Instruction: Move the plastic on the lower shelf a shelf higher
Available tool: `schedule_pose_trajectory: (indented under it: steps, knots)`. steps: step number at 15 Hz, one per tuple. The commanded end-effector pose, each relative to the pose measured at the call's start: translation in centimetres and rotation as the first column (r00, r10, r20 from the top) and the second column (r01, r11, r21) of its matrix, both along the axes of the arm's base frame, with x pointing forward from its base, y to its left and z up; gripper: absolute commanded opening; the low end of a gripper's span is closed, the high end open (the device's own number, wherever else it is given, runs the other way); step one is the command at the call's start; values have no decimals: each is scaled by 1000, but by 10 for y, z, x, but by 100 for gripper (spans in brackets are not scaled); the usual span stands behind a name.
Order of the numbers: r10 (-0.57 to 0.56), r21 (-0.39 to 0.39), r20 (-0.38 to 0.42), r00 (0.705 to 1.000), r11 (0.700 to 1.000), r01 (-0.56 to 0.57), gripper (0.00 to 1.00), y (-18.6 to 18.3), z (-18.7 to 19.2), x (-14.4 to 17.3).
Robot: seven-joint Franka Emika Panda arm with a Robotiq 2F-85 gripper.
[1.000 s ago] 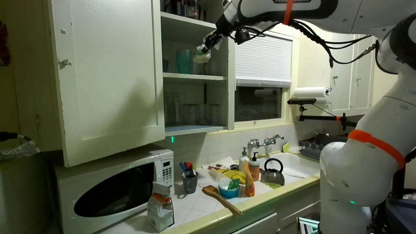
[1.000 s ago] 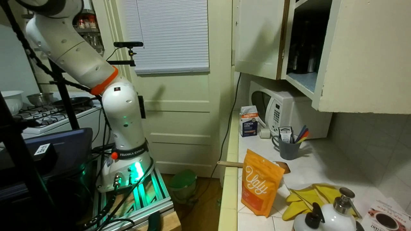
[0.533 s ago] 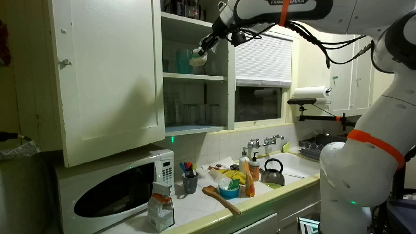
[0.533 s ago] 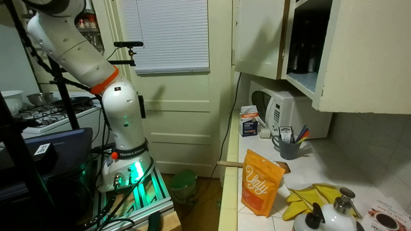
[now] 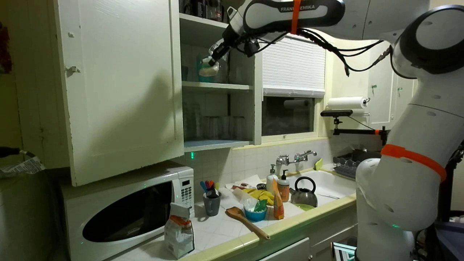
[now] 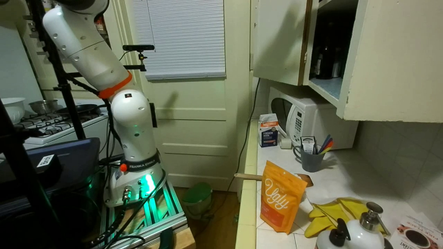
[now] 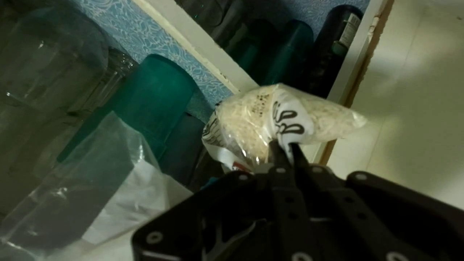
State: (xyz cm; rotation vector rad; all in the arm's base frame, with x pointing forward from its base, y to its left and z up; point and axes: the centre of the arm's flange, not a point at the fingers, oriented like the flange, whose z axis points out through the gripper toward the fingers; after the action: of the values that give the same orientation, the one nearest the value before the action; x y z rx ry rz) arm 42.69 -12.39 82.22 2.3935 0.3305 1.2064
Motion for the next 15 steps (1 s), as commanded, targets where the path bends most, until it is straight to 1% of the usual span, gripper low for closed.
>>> schedule_pose_trajectory:
  steps: [1, 4, 7, 11, 15]
  knots:
    - [2, -42, -1, 1000, 999, -2, 1, -15, 28, 39]
    - [-1, -84, -2, 1000, 996, 0, 1, -12, 35, 60]
    - [0, -99, -2, 1000, 995, 0, 1, -5, 39, 78]
    - [-17, -96, 3, 1000, 995, 17, 1, -11, 43, 94]
    - [-31, -91, -16, 999, 995, 30, 1, -23, 40, 105]
